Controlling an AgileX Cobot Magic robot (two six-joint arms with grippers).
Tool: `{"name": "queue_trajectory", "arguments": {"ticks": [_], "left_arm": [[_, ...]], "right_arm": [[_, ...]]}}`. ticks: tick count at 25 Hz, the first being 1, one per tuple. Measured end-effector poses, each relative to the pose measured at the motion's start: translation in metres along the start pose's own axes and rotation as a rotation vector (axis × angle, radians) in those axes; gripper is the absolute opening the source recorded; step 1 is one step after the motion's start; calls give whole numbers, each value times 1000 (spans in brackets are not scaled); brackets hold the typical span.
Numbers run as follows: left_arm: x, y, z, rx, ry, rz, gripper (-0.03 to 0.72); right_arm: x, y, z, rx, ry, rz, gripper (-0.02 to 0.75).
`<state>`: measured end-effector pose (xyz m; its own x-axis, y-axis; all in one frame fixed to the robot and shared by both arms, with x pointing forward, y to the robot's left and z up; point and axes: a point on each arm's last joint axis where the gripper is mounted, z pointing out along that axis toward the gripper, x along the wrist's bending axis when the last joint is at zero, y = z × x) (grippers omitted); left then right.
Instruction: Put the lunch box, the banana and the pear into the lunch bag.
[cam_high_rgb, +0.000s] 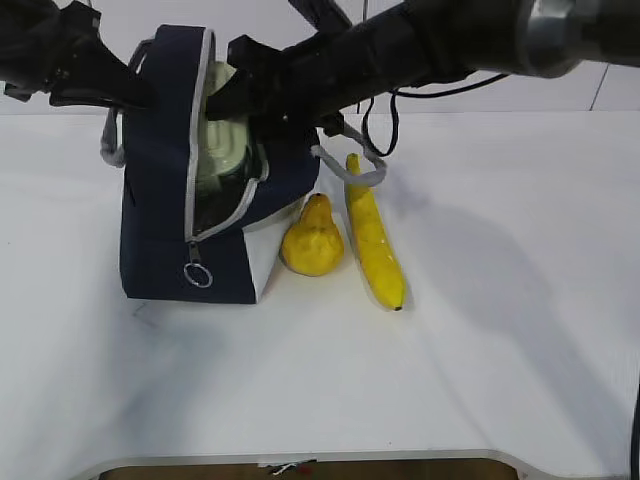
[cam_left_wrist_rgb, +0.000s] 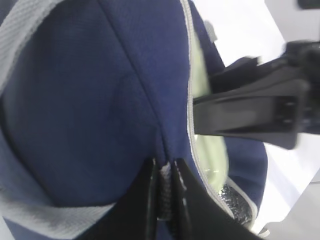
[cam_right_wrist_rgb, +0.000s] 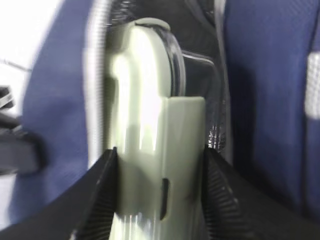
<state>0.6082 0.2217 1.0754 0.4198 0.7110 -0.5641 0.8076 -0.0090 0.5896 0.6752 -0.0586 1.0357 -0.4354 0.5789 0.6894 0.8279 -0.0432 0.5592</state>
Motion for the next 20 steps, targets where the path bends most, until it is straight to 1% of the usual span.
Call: {"name": "queue_trajectory", "arguments": {"ticks": [4,9,16,20], "left_arm": [[3,0,4,3,-4,-11,20],[8,-2,10,13,-8,-27,20],[18,-5,21,35,-11,-58,20],[21,-5,23,36,-11,-66,20]], "right_arm": [[-19,-8,20,-2,24,109,379],[-38,-18,39,6,25,188,379],[-53,-21,50,-34,6,251,379],[-60,-23,56,-44,0,279,379]]}}
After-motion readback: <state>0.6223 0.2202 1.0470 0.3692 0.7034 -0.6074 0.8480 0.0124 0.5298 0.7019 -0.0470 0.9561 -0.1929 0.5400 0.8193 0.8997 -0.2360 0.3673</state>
